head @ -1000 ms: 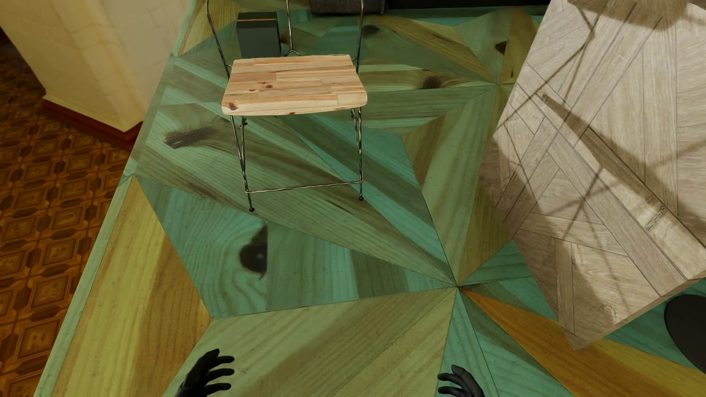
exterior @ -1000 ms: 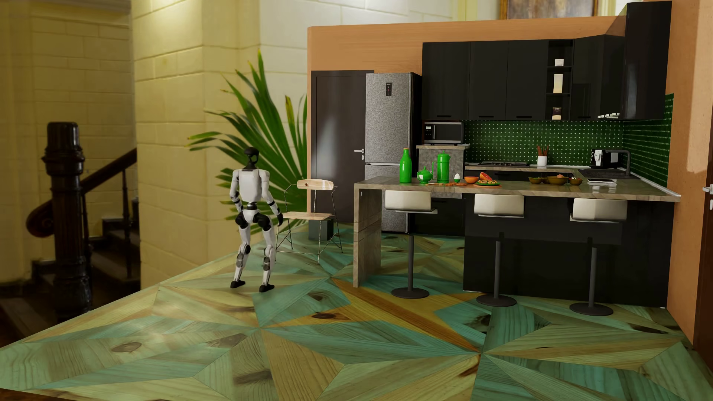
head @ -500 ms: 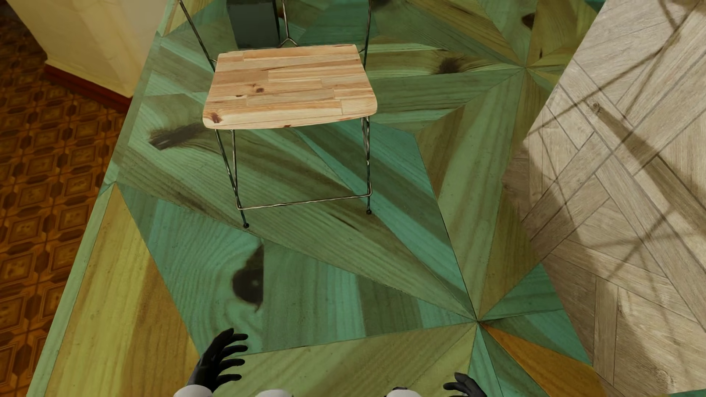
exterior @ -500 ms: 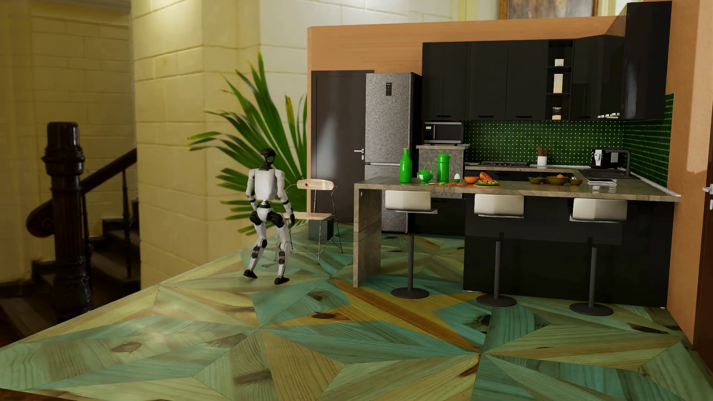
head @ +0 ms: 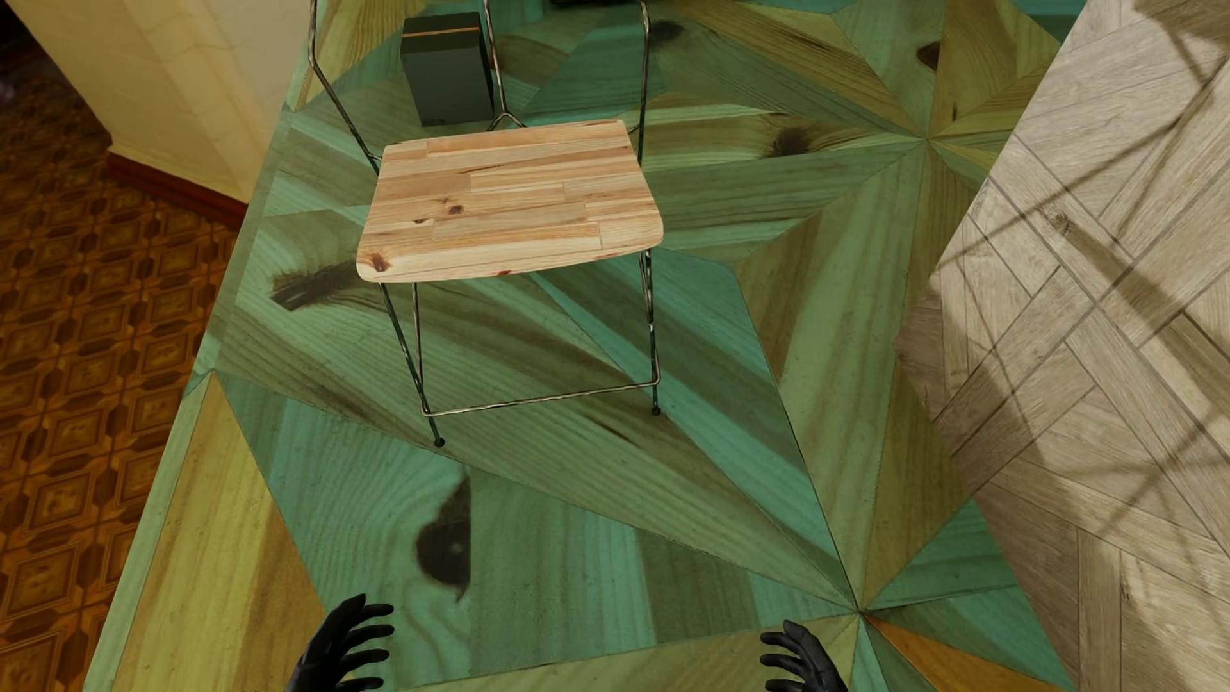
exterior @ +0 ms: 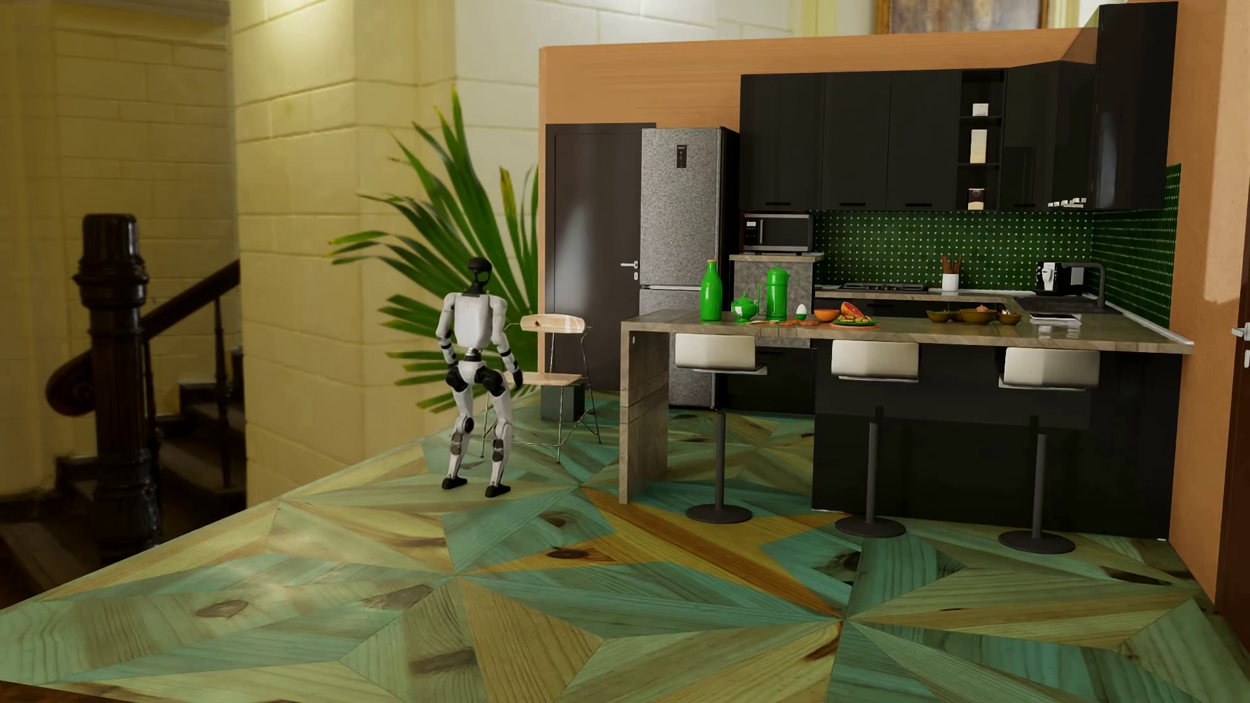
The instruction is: Head to the dark chair
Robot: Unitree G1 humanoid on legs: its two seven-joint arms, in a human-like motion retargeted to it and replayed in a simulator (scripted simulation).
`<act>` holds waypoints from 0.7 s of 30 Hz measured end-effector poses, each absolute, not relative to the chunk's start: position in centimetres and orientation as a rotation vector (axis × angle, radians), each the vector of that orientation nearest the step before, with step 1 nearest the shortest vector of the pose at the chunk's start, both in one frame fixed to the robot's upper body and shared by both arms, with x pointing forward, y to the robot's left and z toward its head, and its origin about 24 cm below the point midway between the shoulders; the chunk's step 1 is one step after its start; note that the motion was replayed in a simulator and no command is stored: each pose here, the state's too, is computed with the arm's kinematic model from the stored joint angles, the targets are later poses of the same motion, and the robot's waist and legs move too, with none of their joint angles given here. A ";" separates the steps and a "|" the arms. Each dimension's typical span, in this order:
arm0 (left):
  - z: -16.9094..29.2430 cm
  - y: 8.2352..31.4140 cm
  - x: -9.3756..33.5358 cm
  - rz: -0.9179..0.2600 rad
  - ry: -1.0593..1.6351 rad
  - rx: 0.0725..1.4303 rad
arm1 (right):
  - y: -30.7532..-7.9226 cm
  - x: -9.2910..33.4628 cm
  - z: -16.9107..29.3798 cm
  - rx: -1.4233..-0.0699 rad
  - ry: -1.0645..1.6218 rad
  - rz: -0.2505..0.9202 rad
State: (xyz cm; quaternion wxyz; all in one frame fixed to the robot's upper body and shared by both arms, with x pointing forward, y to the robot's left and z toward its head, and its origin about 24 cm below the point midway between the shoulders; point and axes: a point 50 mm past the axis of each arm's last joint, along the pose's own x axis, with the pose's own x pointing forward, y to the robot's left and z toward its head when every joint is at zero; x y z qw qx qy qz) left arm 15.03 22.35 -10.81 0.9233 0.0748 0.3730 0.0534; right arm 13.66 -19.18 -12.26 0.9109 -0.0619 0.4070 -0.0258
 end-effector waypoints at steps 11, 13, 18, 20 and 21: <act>-11.4 20.0 14.8 0.024 0.792 0.118 | -19.5 13.5 -12.3 -0.130 0.841 -0.069; -11.0 20.5 15.8 0.011 0.762 0.139 | -19.3 12.4 -12.8 -0.120 0.881 -0.058; -11.0 20.8 15.9 0.055 0.759 0.122 | -20.2 13.2 -12.6 -0.142 0.911 -0.078; -10.6 20.7 16.2 0.042 0.739 0.152 | -19.8 12.7 -12.8 -0.161 0.899 -0.056; -10.7 21.5 15.5 0.075 0.750 0.159 | -19.7 13.3 -12.5 -0.161 0.871 -0.053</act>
